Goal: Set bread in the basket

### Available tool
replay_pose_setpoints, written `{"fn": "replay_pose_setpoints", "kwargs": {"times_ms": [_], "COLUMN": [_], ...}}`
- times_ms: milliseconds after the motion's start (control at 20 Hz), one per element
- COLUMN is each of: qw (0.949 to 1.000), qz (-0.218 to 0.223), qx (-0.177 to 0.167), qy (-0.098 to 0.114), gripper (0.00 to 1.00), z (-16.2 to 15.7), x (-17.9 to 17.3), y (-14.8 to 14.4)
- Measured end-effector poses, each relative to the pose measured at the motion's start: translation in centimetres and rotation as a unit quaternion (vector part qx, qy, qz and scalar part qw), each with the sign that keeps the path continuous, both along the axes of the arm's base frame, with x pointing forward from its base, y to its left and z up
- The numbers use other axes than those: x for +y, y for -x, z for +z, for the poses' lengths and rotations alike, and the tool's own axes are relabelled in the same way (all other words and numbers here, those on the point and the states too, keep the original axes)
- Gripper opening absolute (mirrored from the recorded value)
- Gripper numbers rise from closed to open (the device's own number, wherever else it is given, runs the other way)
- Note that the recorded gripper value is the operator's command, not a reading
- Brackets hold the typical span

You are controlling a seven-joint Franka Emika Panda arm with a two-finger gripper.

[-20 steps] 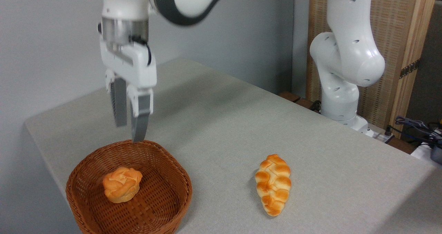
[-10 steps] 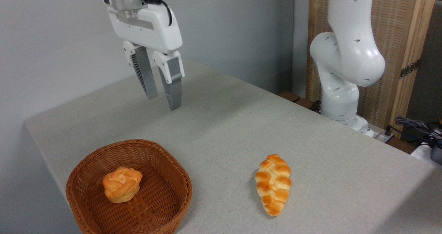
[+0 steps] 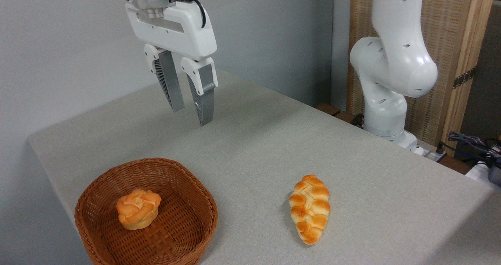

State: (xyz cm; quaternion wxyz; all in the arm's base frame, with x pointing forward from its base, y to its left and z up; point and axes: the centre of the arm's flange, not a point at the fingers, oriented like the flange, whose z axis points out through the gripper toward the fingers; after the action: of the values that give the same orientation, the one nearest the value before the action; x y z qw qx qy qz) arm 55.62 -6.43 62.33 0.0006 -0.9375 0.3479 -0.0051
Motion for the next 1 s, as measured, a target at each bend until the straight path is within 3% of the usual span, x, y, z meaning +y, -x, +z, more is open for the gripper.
{"fn": "replay_pose_setpoints", "kwargs": {"times_ms": [1000], "qw": [0.9999], "qz": [-0.005], "qx": [0.013], "qy": [0.001], "gripper": [1.00], "z": [0.7], "x": [-0.2], "y": [1.2]}}
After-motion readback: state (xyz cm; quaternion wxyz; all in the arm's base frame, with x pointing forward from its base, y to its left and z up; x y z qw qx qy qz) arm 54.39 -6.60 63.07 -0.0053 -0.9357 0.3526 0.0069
